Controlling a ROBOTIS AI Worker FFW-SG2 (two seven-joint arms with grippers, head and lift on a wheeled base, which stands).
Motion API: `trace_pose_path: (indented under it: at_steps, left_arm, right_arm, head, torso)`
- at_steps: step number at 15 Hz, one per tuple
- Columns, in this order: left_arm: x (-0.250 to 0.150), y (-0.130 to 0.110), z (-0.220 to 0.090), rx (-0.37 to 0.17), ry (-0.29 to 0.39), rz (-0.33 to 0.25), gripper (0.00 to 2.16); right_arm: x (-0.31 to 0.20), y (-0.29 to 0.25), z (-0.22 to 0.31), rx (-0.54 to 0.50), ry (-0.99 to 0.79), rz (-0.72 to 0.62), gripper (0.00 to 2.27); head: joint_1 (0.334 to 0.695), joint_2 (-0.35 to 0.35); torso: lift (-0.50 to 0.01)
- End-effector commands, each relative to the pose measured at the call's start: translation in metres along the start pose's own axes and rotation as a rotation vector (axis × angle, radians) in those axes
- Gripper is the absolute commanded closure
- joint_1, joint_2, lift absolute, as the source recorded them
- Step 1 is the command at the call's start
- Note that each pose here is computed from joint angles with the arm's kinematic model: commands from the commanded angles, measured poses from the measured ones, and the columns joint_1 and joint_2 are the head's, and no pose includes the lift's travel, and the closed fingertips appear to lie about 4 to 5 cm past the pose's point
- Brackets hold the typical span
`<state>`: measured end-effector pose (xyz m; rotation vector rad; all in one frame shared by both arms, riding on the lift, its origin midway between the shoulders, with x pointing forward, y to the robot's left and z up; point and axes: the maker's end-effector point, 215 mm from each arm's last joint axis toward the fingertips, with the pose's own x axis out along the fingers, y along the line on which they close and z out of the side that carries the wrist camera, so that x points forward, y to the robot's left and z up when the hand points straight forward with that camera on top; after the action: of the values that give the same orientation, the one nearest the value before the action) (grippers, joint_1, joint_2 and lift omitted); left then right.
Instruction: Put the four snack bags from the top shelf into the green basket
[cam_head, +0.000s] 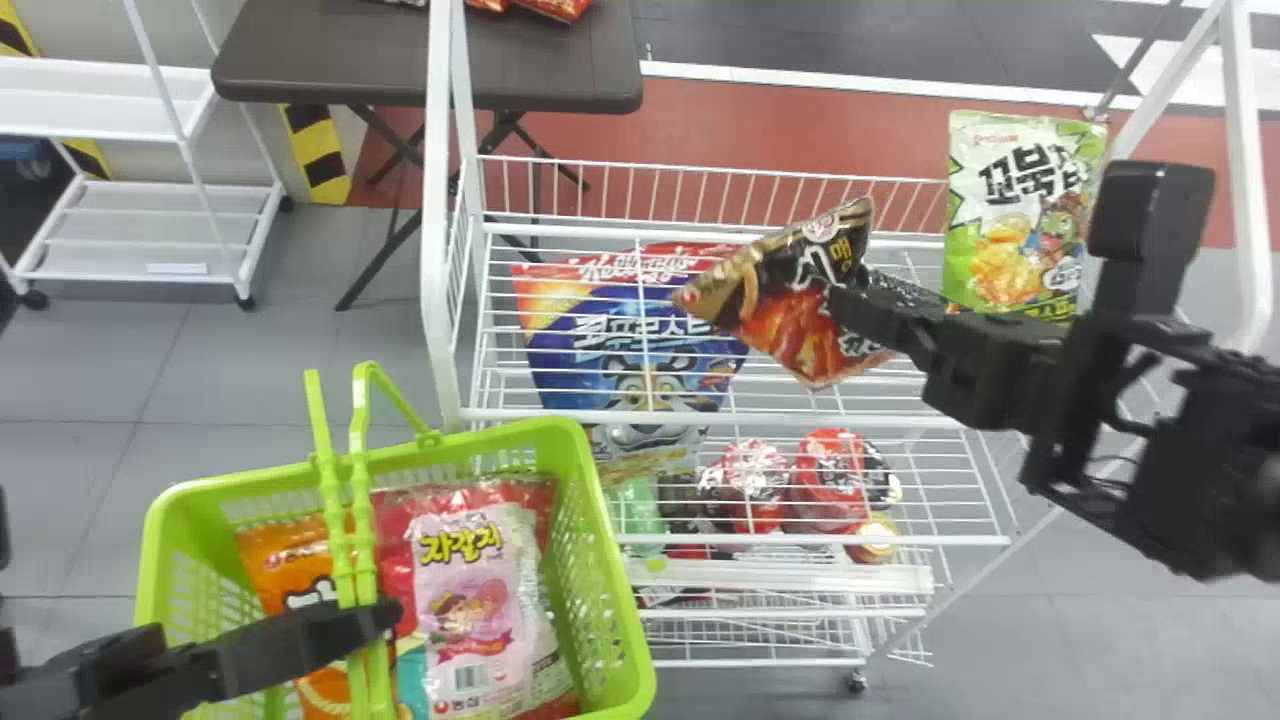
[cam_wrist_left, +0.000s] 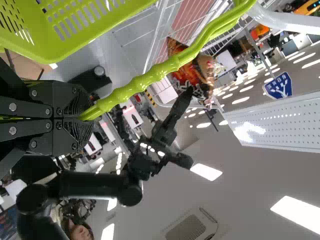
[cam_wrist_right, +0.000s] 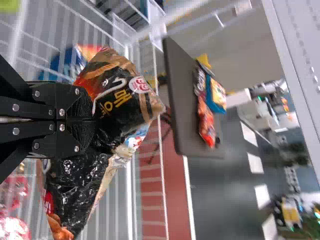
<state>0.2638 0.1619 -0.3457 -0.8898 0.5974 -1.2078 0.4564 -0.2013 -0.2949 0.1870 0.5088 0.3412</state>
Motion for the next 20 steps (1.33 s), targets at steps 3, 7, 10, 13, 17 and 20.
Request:
trace_pose_path:
  at_steps: [3,7,10,13,17,20]
  left_arm:
    - [-0.001,-0.005,-0.005,-0.007,-0.001,-0.013,2.15]
    - [0.001,-0.006,-0.006,-0.01,0.002,-0.019,2.15]
    - [0.004,-0.007,-0.003,-0.003,0.005,-0.026,2.15]
    - [0.007,-0.008,0.003,0.001,0.002,-0.034,2.15]
    - [0.012,-0.01,0.007,0.005,0.004,-0.048,2.15]
    - [0.017,-0.012,0.008,0.005,0.011,-0.061,2.15]
  right_arm:
    - [-0.03,0.053,0.012,-0.033,-0.032,0.081,2.25]
    - [-0.028,0.121,-0.028,-0.025,0.069,0.234,2.25]
    - [-0.021,0.177,-0.081,-0.025,0.206,0.349,2.25]
    - [-0.012,0.209,-0.113,-0.023,0.291,0.412,2.25]
    - [0.014,0.231,-0.155,0.003,0.413,0.457,2.25]
    - [0.046,0.258,-0.177,0.028,0.463,0.498,2.25]
  head:
    - [0.695,-0.042]
    - [0.695,0.013]
    - [0.695,0.121]
    - [0.695,0.217]
    - [0.695,0.312]
    - [0.695,0.35]
  torso:
    - [-0.005]
    - [-0.005]
    - [-0.005]
    - [-0.005]
    - [-0.005]
    - [-0.005]
